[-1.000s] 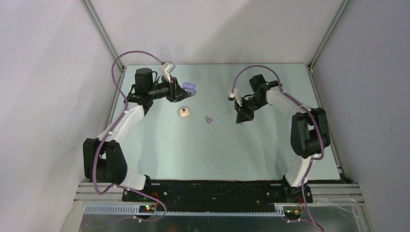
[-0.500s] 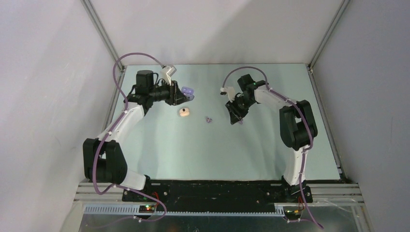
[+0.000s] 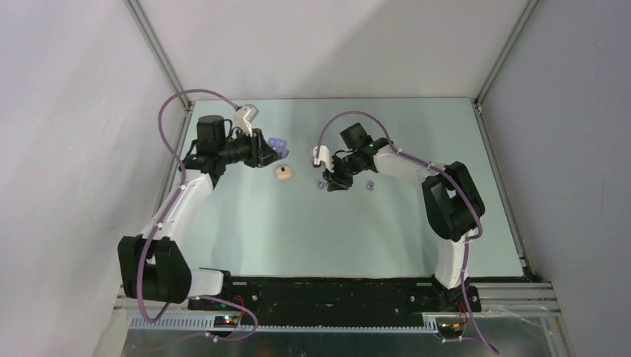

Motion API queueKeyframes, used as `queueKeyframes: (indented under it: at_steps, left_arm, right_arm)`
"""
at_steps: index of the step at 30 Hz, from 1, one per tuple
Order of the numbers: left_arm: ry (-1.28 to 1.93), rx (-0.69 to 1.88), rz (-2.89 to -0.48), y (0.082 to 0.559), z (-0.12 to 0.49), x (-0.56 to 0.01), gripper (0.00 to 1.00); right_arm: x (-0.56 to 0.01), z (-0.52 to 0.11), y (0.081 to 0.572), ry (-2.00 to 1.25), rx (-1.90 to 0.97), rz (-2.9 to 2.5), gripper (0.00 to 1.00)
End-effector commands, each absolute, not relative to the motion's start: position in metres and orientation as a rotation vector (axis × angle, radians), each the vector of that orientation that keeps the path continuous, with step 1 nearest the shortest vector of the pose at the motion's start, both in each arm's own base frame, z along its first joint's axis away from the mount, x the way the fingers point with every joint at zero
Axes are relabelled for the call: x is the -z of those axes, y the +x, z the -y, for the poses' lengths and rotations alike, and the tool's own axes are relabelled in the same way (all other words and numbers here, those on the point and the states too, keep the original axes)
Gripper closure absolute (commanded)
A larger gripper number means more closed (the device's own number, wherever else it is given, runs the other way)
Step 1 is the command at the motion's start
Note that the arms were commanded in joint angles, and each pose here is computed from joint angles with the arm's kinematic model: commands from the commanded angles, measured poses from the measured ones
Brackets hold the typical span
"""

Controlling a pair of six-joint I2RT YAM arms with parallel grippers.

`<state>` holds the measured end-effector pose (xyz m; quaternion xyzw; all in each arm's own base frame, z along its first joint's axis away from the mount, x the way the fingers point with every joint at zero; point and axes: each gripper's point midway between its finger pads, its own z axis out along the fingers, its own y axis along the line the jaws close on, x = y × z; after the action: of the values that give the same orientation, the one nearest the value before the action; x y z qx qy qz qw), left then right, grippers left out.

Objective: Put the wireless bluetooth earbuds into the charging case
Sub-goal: Adjust the left earbud at the center of the board.

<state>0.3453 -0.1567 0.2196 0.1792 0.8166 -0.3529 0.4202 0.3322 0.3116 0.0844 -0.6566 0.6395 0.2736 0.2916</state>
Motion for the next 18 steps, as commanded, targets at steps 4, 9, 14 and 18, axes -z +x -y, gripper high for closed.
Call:
queueKeyframes:
  at_steps: [4,9,14,18]
  left_arm:
    - [0.355,0.827,-1.967,0.345,0.143,-0.244,1.0]
    - [0.361,0.824,-1.962,0.34,0.142,-0.247,1.0]
    - [0.365,0.827,-1.945,0.342,0.142,-0.249,1.0]
    - [0.355,0.843,-1.945,0.347,0.141,-0.247,1.0]
  right_arm:
    - [-0.086,-0.357,0.343,-1.859,-0.646,-1.449,0.69]
    - [-0.074,-0.366,0.352,-1.883,-0.604,-1.475,0.71]
    - [-0.068,-0.369,0.365,-1.889,-0.531,-1.495,0.72]
    - [-0.063,-0.366,0.372,-1.908,-0.479,-1.503,0.72]
